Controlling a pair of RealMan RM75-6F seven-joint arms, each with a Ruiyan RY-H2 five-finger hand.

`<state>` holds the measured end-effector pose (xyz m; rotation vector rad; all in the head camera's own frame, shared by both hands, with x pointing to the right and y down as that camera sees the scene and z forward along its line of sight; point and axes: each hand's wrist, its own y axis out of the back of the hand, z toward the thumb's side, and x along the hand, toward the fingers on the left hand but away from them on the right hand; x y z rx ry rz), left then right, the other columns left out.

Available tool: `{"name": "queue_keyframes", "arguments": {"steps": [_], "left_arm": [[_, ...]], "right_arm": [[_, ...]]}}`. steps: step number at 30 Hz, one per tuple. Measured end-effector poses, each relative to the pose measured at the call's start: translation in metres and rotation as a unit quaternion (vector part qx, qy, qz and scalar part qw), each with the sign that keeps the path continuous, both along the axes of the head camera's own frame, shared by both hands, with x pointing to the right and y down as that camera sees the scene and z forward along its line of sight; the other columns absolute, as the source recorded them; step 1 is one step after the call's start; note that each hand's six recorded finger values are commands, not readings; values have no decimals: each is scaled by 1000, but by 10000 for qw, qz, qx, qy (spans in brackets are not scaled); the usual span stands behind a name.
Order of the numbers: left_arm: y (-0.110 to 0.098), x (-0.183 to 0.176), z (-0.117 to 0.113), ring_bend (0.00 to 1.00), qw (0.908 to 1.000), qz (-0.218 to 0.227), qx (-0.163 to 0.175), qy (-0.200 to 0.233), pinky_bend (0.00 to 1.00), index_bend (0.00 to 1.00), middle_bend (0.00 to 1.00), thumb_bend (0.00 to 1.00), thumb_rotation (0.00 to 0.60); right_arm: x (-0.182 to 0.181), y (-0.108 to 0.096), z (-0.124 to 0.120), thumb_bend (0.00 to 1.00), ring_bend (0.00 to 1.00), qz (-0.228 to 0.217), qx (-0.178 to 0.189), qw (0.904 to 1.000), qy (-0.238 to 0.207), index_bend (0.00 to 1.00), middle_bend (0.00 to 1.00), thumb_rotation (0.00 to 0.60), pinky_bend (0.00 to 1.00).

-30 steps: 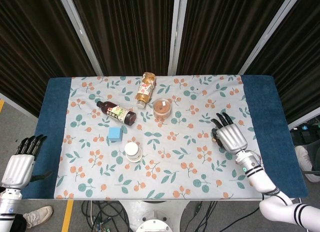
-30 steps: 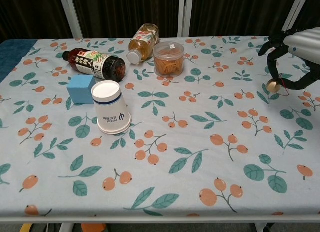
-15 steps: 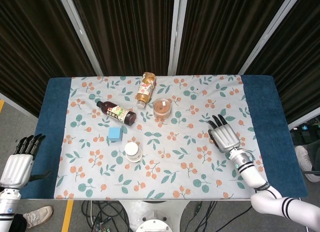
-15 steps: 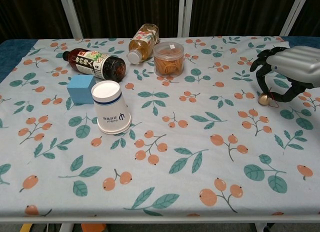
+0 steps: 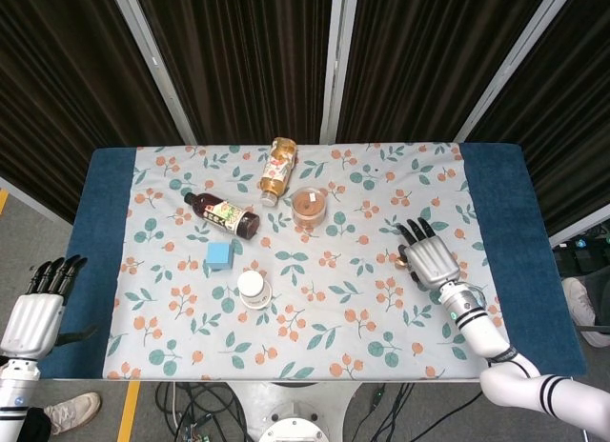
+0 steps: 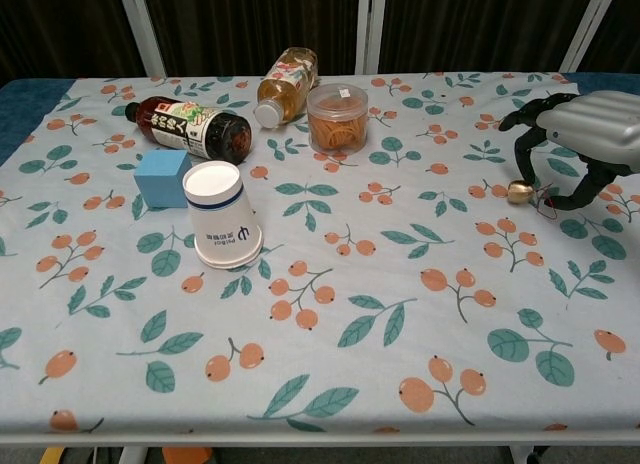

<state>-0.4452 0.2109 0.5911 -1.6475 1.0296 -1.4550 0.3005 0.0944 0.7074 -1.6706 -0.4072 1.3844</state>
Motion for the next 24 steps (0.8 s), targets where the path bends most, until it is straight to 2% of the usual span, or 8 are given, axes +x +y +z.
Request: {"name": "queue_keyframes", "arguments": {"steps": [2, 6, 10, 15, 18, 24], "left_arm": [[0, 0, 0, 0, 10000, 4, 8, -1, 47, 36, 49, 0, 600], [0, 1, -1, 0, 10000, 10, 11, -7, 47, 36, 49, 0, 600], [-1, 1, -2, 0, 10000, 11, 42, -3, 47, 36, 49, 0, 600], [-2, 0, -5, 0, 9999, -14, 110, -6, 47, 36, 49, 0, 600], [-2, 0, -7, 0, 9999, -14, 161, 2, 47, 36, 49, 0, 600], [-3, -1, -12, 0, 9996, -2, 267, -33, 47, 36, 49, 0, 600]], "right_arm": [[1, -2, -2, 134, 0, 37, 21, 10000, -31, 227, 102, 600, 0], [3, -6, -11, 135, 0, 152, 122, 9997, -149, 110, 98, 600, 0], [8, -11, -29, 135, 0, 311, 381, 9982, -339, 20, 82, 600, 0], [30, -8, -62, 127, 0, 591, 863, 9927, -602, 0, 7, 600, 0], [54, 6, -84, 122, 0, 834, 1165, 9871, -713, 0, 0, 600, 0], [109, 58, -118, 118, 0, 1478, 1549, 9730, -859, 0, 0, 600, 0]]}}
